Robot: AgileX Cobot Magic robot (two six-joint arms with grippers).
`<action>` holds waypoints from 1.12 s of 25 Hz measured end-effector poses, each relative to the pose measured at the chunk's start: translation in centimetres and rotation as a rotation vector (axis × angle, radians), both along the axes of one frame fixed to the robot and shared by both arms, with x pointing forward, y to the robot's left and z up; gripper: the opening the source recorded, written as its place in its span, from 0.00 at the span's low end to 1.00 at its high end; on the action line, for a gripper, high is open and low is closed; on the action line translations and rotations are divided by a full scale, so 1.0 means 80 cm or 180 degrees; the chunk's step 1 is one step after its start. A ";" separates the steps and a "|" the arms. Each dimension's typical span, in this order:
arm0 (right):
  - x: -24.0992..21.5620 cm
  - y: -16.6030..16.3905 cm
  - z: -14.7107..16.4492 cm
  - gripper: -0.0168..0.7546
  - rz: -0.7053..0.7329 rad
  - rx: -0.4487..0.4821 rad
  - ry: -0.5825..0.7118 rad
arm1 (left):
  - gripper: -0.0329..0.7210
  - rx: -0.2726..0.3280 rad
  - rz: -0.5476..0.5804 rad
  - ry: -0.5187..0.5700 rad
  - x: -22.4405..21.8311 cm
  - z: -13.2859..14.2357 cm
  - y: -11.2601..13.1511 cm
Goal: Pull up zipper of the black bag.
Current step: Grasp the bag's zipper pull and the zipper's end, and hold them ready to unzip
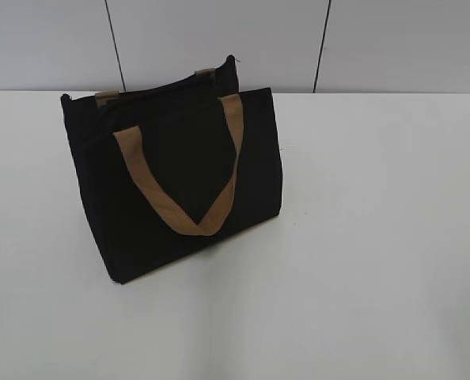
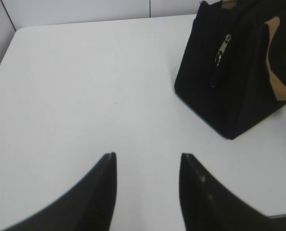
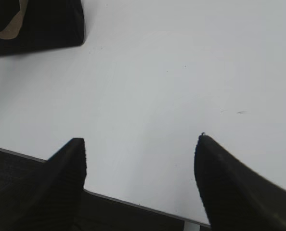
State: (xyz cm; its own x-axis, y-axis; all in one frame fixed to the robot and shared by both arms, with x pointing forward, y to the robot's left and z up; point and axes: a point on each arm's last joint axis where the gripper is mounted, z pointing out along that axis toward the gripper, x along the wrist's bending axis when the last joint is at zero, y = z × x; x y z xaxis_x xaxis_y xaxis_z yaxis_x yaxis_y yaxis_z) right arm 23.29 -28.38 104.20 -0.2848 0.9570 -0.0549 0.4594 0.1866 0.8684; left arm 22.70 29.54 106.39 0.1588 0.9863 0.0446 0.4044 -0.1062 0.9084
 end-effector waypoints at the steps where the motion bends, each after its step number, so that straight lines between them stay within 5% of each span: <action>1: 0.000 0.000 0.000 0.71 0.0000 0.0000 0.0000 | 0.47 0.0000 0.0000 0.0000 0.000 0.000 0.000; 28: 0.000 0.000 0.000 0.71 0.0001 -0.0003 -0.0001 | 0.40 0.0008 0.0006 0.0000 0.000 0.000 0.000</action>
